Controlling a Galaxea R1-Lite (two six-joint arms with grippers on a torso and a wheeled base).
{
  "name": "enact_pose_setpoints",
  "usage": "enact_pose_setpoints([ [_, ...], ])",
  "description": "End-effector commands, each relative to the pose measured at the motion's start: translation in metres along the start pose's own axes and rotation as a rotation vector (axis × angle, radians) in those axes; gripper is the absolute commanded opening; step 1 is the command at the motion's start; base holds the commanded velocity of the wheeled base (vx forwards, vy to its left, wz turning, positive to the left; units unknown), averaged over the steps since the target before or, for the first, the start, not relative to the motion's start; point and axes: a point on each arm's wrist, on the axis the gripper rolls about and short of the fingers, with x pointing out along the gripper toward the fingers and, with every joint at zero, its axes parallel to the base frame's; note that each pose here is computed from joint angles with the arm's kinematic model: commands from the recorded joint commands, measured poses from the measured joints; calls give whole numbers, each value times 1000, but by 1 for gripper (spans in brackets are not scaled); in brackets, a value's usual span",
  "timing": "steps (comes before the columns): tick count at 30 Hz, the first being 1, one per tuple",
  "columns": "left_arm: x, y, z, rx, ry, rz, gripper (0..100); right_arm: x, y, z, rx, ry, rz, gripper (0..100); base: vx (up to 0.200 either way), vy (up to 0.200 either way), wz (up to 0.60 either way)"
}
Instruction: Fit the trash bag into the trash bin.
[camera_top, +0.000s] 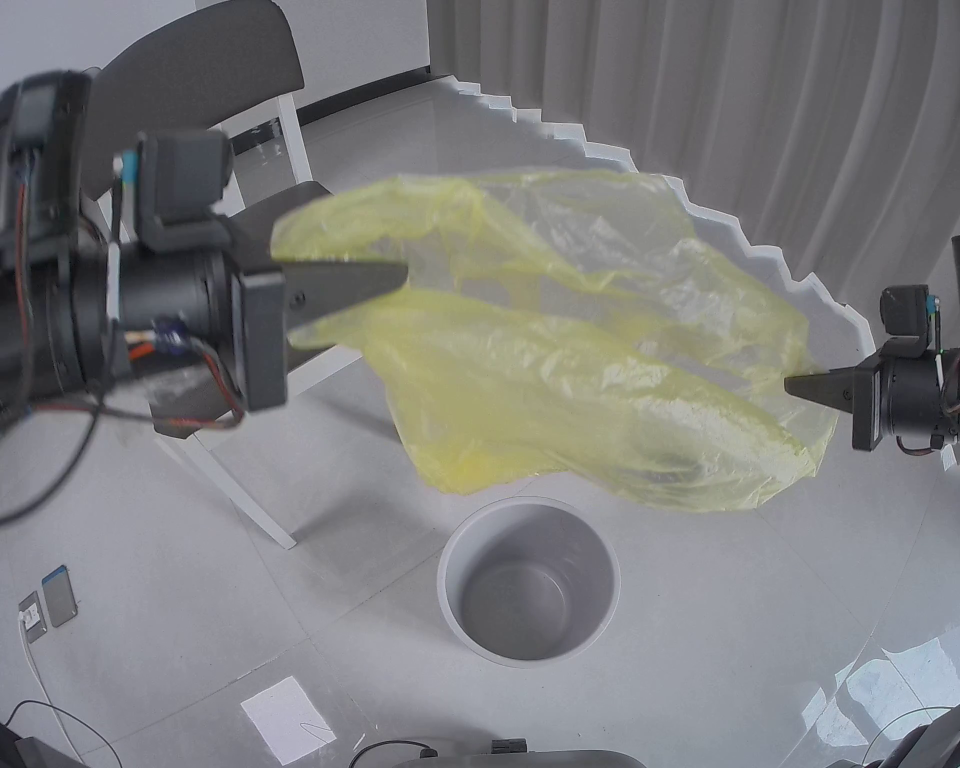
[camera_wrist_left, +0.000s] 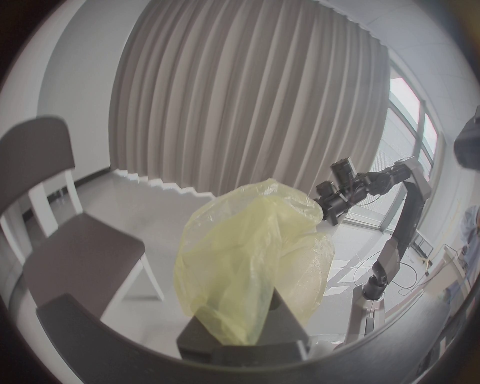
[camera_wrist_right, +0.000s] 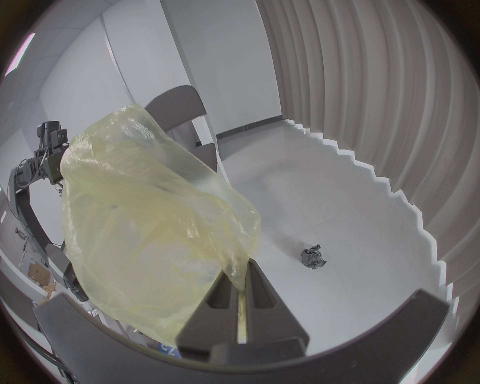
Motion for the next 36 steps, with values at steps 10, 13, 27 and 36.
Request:
enact_pose_setpoints([
  [10, 47, -22, -135, -349, 318, 117, 0, 74, -5, -92, -9, 254, -82, 0, 0, 0, 0],
  [13, 59, -27, -153, -372, 333, 103, 0, 87, -7, -108, -7, 276, -80, 0, 0, 0, 0],
  [27, 102, -31, -214, -431, 352, 107, 0, 117, -12, -126, -2, 278, -70, 0, 0, 0, 0],
  [36, 114, -22, -242, -445, 397, 143, 0, 141, -16, -130, 7, 290, -72, 0, 0, 0, 0],
])
